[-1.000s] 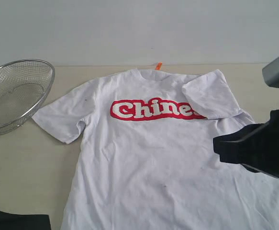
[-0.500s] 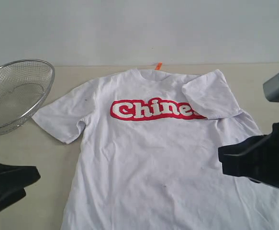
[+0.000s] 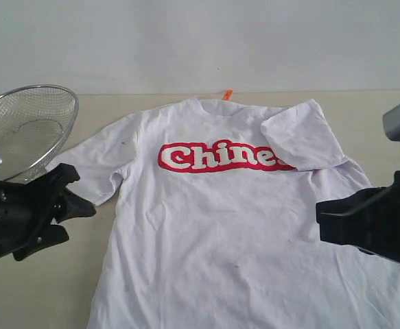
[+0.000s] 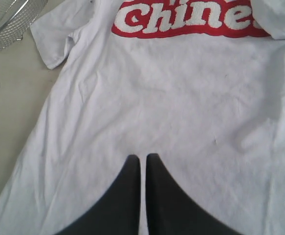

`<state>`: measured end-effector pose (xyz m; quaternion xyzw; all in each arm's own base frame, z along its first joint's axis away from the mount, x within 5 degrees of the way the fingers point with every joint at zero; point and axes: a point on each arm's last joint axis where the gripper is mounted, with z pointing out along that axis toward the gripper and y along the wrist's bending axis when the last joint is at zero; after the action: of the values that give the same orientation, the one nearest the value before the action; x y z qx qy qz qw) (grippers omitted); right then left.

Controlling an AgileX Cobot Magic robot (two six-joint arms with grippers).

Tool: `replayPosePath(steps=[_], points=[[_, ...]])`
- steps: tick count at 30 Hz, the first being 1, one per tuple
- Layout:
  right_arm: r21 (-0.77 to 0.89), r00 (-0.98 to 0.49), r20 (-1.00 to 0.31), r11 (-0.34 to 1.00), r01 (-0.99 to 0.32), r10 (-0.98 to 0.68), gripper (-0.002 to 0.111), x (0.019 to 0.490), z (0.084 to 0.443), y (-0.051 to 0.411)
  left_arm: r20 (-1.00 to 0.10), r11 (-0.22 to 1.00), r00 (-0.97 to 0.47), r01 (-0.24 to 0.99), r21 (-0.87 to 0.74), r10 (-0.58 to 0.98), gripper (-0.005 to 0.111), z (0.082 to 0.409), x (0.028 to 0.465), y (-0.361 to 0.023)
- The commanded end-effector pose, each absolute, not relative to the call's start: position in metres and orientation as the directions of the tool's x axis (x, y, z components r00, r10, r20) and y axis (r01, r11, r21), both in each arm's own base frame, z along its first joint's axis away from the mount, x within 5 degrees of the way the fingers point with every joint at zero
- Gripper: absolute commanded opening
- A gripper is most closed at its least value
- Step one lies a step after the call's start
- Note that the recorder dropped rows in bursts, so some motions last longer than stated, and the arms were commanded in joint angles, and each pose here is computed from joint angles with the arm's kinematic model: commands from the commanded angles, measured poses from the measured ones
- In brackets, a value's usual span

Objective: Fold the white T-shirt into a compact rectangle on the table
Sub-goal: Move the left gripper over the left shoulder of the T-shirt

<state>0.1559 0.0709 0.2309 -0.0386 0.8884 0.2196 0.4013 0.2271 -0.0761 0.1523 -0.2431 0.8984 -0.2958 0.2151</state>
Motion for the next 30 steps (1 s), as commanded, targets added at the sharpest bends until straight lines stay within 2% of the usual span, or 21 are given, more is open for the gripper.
replayPosePath(steps=[1,8,16,30], points=[[0.351,-0.668,-0.737,0.902,-0.250,0.101,0.000,0.155,0.231,0.070,-0.194,0.696,-0.817,-0.308,-0.648,-0.543,0.054,0.140,0.253,-0.087],[0.346,-0.676,-0.732,0.901,-0.262,0.085,0.000,0.154,0.230,0.071,-0.248,0.727,-0.784,-0.339,-0.597,-0.569,0.054,0.133,0.287,-0.086],[0.346,-0.676,-0.732,0.901,-0.262,0.085,0.000,0.154,0.230,0.071,-0.226,0.737,-0.790,-0.370,-0.566,-0.570,0.054,0.116,0.295,-0.086],[0.346,-0.676,-0.732,0.901,-0.262,0.085,0.000,0.154,0.230,0.071,-0.228,0.739,-0.788,-0.374,-0.560,-0.572,0.054,0.108,0.313,-0.089]])
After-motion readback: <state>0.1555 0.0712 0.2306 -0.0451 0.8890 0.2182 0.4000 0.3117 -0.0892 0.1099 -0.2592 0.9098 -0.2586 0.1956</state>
